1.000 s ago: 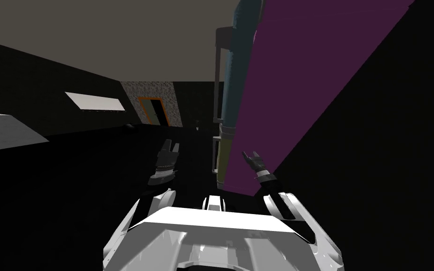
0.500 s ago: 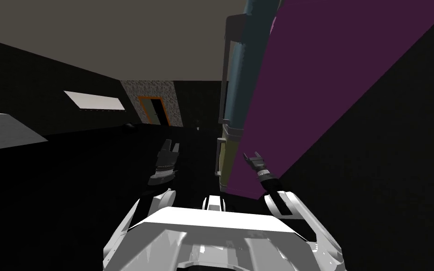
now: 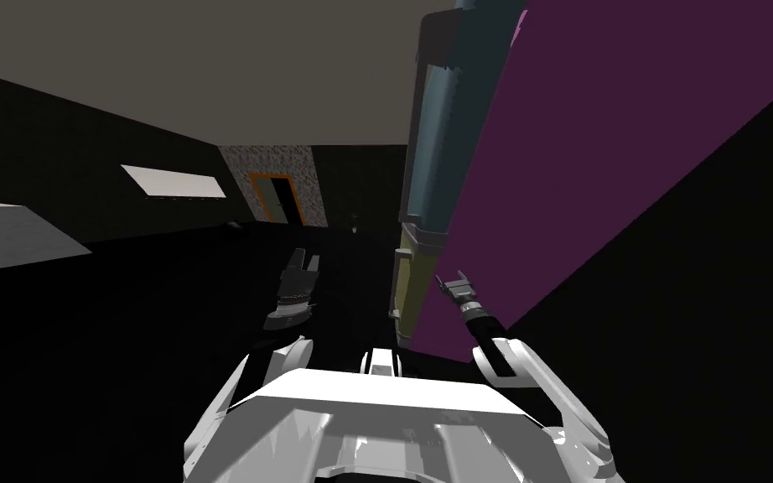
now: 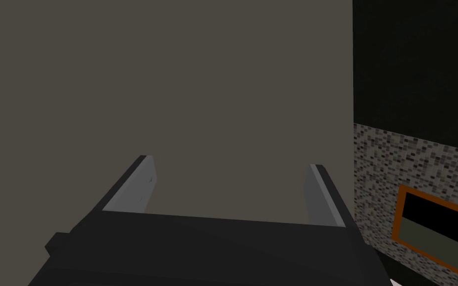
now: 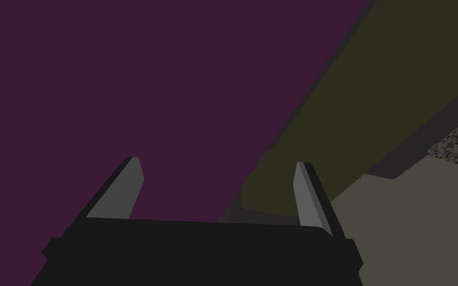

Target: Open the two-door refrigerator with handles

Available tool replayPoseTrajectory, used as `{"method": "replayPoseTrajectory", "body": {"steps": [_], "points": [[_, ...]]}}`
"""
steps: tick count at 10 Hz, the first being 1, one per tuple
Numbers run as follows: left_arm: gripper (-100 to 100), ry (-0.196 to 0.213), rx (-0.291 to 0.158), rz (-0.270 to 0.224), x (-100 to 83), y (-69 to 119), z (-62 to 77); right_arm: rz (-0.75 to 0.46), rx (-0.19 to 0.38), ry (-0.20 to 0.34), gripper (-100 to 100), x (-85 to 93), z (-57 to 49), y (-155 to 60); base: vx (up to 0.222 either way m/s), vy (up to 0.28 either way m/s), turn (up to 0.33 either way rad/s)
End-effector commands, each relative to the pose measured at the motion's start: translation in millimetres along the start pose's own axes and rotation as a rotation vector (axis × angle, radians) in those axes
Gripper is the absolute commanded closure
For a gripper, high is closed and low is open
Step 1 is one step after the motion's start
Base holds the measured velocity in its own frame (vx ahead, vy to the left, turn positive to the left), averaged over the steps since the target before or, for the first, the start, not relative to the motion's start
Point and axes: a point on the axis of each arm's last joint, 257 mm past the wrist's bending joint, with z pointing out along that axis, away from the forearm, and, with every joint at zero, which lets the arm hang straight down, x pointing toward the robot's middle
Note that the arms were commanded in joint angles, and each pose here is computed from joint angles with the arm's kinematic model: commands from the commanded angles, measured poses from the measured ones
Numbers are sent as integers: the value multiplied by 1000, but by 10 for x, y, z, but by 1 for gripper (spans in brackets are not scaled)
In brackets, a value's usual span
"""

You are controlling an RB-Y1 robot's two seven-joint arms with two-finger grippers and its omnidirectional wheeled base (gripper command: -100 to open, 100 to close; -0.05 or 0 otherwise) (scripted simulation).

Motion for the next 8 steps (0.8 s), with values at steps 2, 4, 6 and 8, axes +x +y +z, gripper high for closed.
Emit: {"method": "replayPoseTrajectory", "body": {"steps": [2, 4, 6, 8], "points": [[0, 0, 0, 0, 0, 0, 0, -165, 28, 41, -100, 103, 17, -118, 37, 94, -1], [0, 0, 0, 0, 0, 0, 0, -257, 44, 65, -100, 157, 27, -195, 48, 107, -5], [0, 0, 0, 0, 0, 0, 0, -346, 59, 89, -100, 204, 34, -273, 44, 94, 10], [0, 0, 0, 0, 0, 0, 0, -429, 73, 111, -100, 244, 40, -350, 22, 81, 21]]}}
